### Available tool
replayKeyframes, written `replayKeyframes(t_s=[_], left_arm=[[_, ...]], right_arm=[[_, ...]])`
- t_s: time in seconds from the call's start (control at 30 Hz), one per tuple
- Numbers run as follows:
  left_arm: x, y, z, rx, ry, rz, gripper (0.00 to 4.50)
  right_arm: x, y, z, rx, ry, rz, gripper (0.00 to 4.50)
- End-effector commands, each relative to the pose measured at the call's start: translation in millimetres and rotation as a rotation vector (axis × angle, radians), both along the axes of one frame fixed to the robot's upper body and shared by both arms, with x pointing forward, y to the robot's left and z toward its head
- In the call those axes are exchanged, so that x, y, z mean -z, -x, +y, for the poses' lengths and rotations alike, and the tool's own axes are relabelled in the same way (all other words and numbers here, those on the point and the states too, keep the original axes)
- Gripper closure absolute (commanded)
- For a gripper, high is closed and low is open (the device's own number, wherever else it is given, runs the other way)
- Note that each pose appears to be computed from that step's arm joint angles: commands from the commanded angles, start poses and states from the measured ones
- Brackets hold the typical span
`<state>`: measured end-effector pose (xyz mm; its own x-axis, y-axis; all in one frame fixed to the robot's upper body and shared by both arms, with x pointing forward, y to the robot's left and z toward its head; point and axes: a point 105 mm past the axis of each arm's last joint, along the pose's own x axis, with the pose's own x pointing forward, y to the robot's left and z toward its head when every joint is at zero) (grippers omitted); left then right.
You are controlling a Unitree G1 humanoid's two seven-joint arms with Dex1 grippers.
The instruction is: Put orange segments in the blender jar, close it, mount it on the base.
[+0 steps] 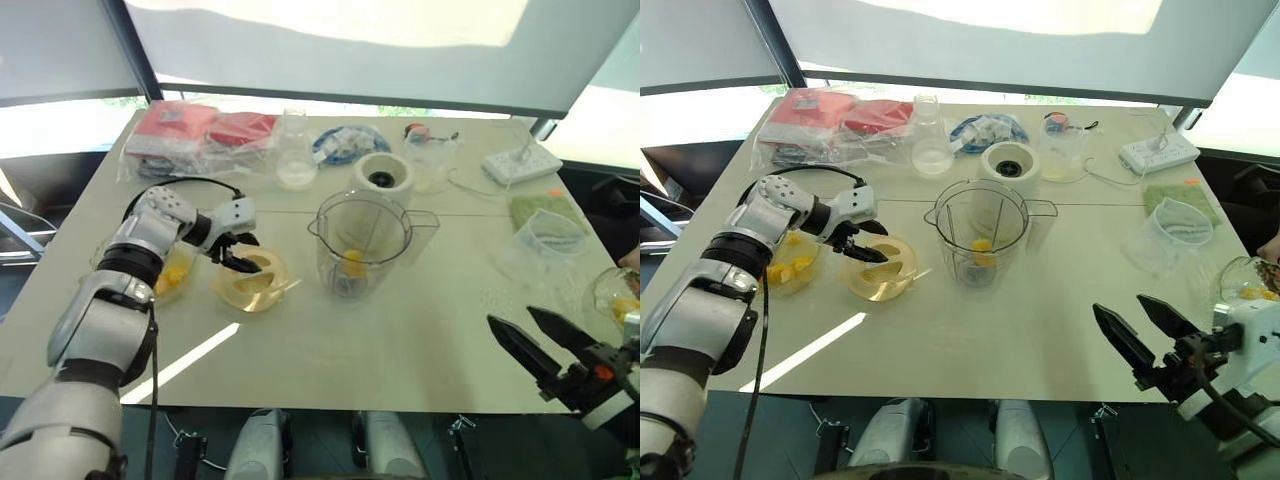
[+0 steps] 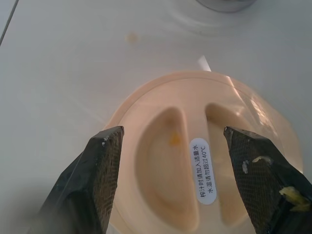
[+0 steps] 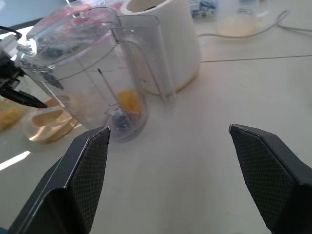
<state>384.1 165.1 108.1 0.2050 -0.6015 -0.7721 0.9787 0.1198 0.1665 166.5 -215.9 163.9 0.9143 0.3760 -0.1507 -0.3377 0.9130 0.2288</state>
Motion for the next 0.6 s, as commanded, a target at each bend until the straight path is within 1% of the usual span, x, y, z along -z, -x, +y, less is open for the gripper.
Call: replayKeyframes(t_s=[0.03,0.3,0.4,0.47,0.5,0.57,0.6], left_arm=[[2.5,2.6,0.2,0.063,-0.065,0.011,1.1],[29.4,13.2,3.0,0.091,-0.149,0.091,1.1],[40.1,15.5,1.7,0.076,-0.162,0.116,1.89],[45.3,15.6,0.5,0.067,-0.164,0.114,2.89],[47.8,15.7,0.1,0.06,-0.162,0.114,3.52],[48.8,14.9,-0.1,0.049,-0.154,0.106,4.24],[47.8,13.8,-0.1,0.043,-0.147,0.098,4.26]], right_arm=[[-7.4,-6.1,15.3,-0.022,-0.017,-0.053,0.4],[-1.6,-19.2,22.8,-0.023,-0.028,-0.061,0.4],[-0.8,-24.2,22.5,-0.025,-0.021,-0.066,0.34],[0.0,-27.0,22.7,-0.028,-0.017,-0.066,0.34],[0.9,-28.4,22.8,-0.032,-0.013,-0.063,0.34],[2.2,-30.6,22.5,-0.038,-0.008,-0.06,0.34],[3.0,-32.2,22.0,-0.042,-0.006,-0.058,0.34]])
